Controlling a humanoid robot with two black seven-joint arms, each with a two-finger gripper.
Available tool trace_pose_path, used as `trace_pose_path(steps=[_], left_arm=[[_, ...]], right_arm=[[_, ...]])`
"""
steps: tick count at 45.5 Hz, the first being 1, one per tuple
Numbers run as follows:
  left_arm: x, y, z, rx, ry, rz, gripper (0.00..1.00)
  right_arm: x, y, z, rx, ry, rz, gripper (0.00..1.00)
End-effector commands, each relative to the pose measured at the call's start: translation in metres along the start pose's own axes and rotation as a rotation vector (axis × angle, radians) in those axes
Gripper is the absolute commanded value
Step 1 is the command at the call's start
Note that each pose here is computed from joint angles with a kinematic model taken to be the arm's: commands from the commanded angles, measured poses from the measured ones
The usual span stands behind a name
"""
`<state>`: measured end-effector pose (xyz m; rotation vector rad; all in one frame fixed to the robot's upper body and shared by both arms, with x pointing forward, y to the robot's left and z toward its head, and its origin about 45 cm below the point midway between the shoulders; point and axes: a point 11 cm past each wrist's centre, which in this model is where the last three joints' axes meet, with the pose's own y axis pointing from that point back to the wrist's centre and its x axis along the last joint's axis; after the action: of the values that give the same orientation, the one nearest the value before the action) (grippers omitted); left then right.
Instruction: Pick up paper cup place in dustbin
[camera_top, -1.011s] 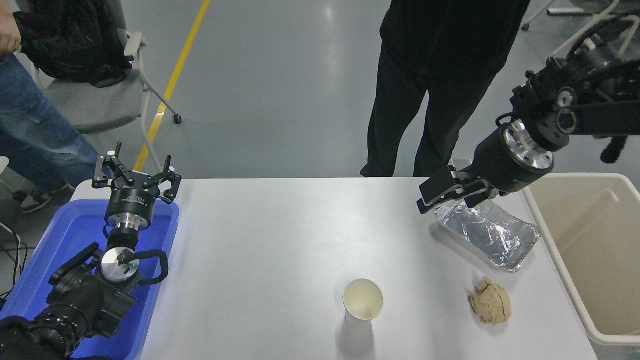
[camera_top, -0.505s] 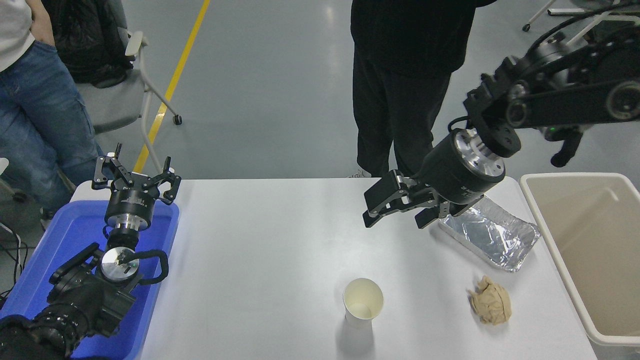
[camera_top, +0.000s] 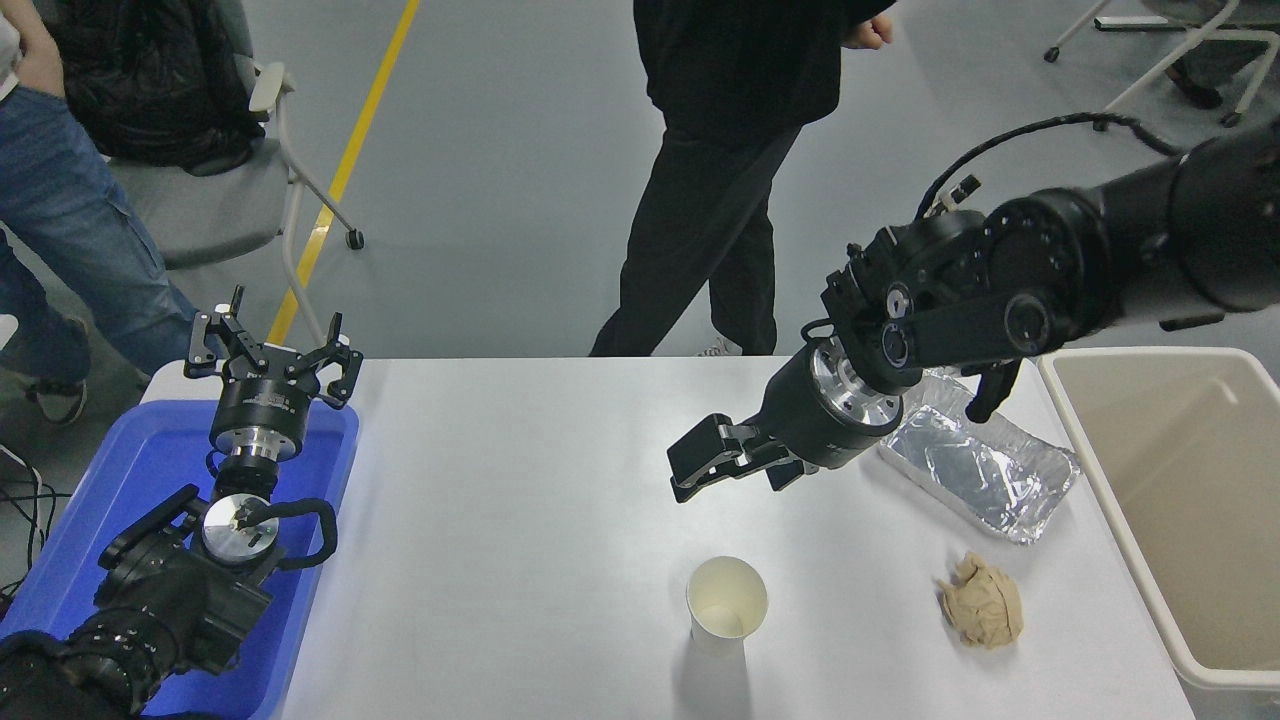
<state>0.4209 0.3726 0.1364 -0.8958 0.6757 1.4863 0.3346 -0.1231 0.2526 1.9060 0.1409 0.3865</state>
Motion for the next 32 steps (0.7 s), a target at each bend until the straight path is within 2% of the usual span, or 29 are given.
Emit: trace_pose_path(steps=[1,32], left_arm=[[0.001,0.001,0.001,0.0,-0.002,0.002,0.99],[0.001,0.0,0.0,0.0,-0.001,0.001,0.99]], right_arm=[[-0.01,-0.029,0.015,0.01,-0.01,-0.015,1.0],[-0.046,-0.086,0.049,0.029,-0.038,-0.053,1.0]])
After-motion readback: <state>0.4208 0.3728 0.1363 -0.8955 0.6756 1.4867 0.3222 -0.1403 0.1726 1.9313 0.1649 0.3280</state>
